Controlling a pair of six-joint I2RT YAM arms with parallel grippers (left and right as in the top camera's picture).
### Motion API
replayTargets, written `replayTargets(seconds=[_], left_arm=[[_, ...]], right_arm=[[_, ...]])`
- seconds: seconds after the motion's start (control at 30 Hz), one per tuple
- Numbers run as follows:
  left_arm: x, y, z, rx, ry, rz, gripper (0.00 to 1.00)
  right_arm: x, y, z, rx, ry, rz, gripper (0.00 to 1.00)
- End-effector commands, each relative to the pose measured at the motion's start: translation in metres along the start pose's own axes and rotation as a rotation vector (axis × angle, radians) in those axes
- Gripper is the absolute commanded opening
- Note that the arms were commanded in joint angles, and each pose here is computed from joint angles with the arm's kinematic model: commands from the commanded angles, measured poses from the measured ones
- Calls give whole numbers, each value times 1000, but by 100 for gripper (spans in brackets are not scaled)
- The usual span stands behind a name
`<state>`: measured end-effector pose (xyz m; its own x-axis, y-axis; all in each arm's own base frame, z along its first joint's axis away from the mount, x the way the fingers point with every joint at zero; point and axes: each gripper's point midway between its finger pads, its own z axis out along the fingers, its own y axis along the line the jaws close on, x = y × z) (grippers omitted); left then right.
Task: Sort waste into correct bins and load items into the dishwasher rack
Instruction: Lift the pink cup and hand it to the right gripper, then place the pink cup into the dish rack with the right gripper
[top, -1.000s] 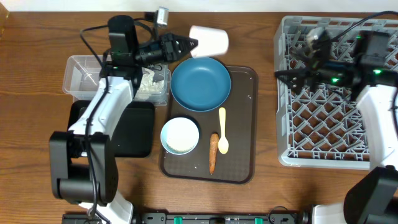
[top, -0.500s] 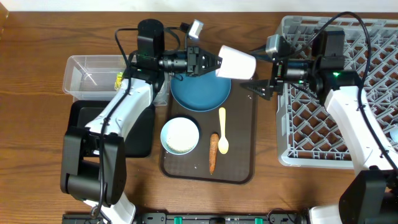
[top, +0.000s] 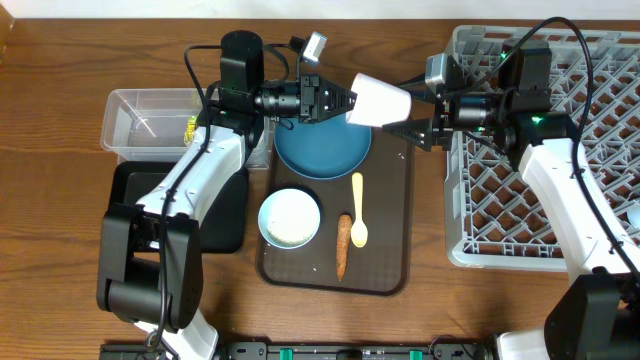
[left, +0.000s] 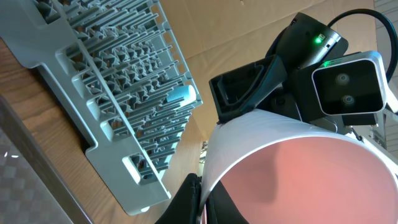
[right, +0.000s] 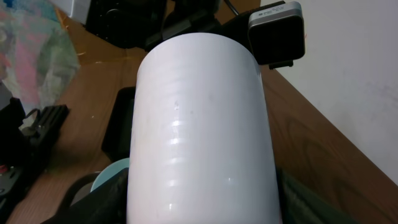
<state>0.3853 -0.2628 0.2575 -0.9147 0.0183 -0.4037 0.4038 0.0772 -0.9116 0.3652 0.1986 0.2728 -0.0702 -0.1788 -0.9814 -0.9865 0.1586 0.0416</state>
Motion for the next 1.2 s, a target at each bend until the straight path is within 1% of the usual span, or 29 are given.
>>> replayTargets(seconds=[0.0,0.03,0.1,0.13,0.2,0.3,0.37,0.43,0.57,0.67,0.73,0.83,0.93,1.0,1.03,1.17], left_arm=[[-2,-5,-1,13,7,17,6],[-2,-5,-1,13,7,17,8],[-2,-5,-1,13,7,18,17],[-2,-5,-1,13,7,18,25],[-2,-5,-1,13,7,57,35],[1,2,-1,-6,8,98,34],[2,15,-1,-59,-9,73,35],[4,41,-5,-174,-40,41,36],[17,96,-25,-462,-68,-31,39],[32,115,-41,-607,-37,-41,39],[39,120,-53,-701,-23,-26,39],[44,116,-76,-850,-9,35,40],[42,106,-99,-986,-42,65,40],[37,97,-114,-1065,-72,104,40],[35,93,-119,-1088,-83,124,40],[26,77,-135,-1162,-143,176,40]], right_arm=[[-1,10,7,-51,-16,10,60],[-1,10,7,-51,-16,10,58],[-1,9,7,-48,-14,10,56],[1,7,7,-38,-6,14,54],[8,-2,7,20,33,74,52],[25,-26,3,173,114,229,52],[36,-41,-2,277,156,314,51],[42,-51,-9,348,177,365,45],[45,-62,-26,423,167,450,39],[46,-68,-49,505,189,484,34],[48,-74,-70,599,229,511,32],[48,-79,-112,781,315,556,30],[41,-80,-155,937,383,593,22],[34,-80,-183,1034,408,625,18],[30,-80,-197,1084,411,645,17],[24,-78,-252,1271,426,706,17]])
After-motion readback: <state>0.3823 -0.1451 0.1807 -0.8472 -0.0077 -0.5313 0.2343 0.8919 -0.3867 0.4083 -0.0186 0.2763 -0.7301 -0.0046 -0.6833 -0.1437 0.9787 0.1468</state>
